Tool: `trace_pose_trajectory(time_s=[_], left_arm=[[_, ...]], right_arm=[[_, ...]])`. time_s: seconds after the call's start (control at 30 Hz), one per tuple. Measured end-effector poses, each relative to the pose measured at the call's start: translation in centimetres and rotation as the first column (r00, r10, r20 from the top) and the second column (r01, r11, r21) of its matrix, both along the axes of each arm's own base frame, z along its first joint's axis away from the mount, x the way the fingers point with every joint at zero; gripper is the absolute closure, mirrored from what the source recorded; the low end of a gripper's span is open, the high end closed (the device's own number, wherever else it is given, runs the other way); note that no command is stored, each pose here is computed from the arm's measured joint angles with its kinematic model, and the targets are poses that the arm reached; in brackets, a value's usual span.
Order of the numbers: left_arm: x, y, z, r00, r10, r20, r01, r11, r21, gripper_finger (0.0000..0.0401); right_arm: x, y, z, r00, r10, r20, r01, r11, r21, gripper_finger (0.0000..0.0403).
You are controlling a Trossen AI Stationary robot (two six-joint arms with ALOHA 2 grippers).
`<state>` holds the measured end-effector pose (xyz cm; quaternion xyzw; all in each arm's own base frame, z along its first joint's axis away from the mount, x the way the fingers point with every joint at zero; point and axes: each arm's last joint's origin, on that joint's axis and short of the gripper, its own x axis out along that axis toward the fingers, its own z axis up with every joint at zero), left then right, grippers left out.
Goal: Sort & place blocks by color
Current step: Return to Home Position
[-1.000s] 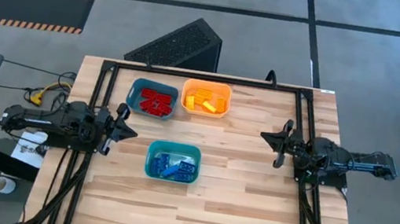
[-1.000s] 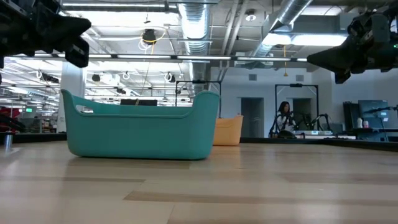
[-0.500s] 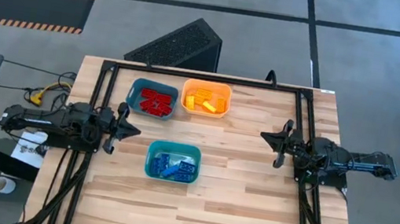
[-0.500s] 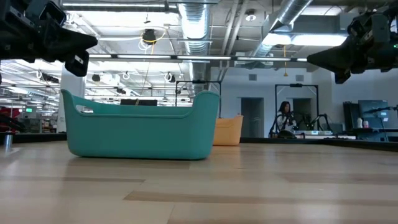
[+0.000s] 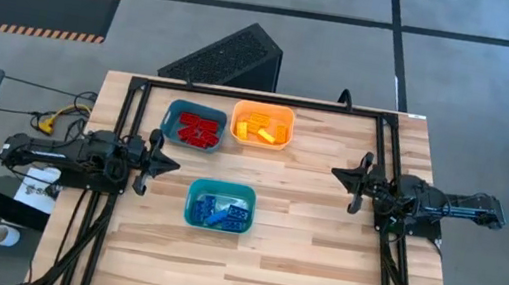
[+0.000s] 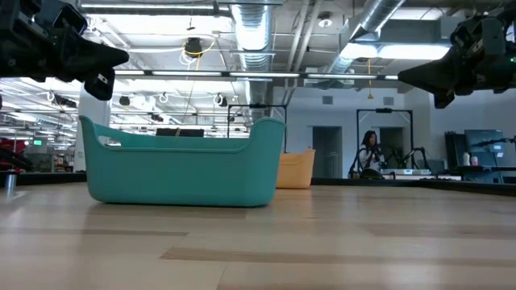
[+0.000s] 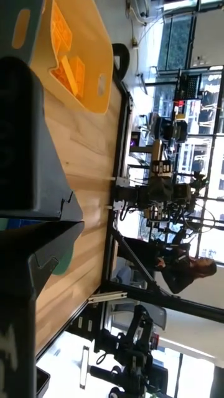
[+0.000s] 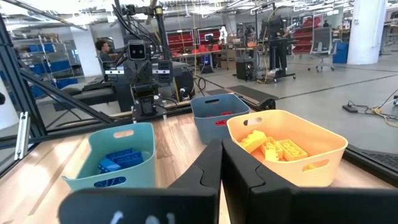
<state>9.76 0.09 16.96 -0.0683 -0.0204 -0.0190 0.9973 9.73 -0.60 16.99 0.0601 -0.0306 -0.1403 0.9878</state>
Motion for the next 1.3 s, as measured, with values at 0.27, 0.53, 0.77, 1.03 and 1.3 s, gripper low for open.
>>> trace_pose_trajectory(time_s=[0.27,0.53,0.77,1.03,1.3], left_arm=[[0.0,0.0,0.0,1.0,0.0,0.0,0.0,1.0,0.01,0.0401],[0.0,0.0,0.0,1.0,0.0,0.0,0.0,1.0,0.011,0.0401],[0.0,0.0,0.0,1.0,0.0,0.0,0.0,1.0,0.011,0.0401],[0.0,0.0,0.0,1.0,0.0,0.0,0.0,1.0,0.011,0.0401],[0.0,0.0,0.0,1.0,0.0,0.0,0.0,1.0,0.011,0.0401]], right_arm=[[0.0,0.0,0.0,1.0,0.0,0.0,0.0,1.0,0.0,0.0376],[0.0,0.0,0.0,1.0,0.0,0.0,0.0,1.0,0.0,0.0373],[0.0,0.0,0.0,1.0,0.0,0.0,0.0,1.0,0.0,0.0376],[0.0,0.0,0.0,1.0,0.0,0.0,0.0,1.0,0.0,0.0375],[0.0,0.0,-0.01,1.0,0.0,0.0,0.0,1.0,0.0,0.0374]])
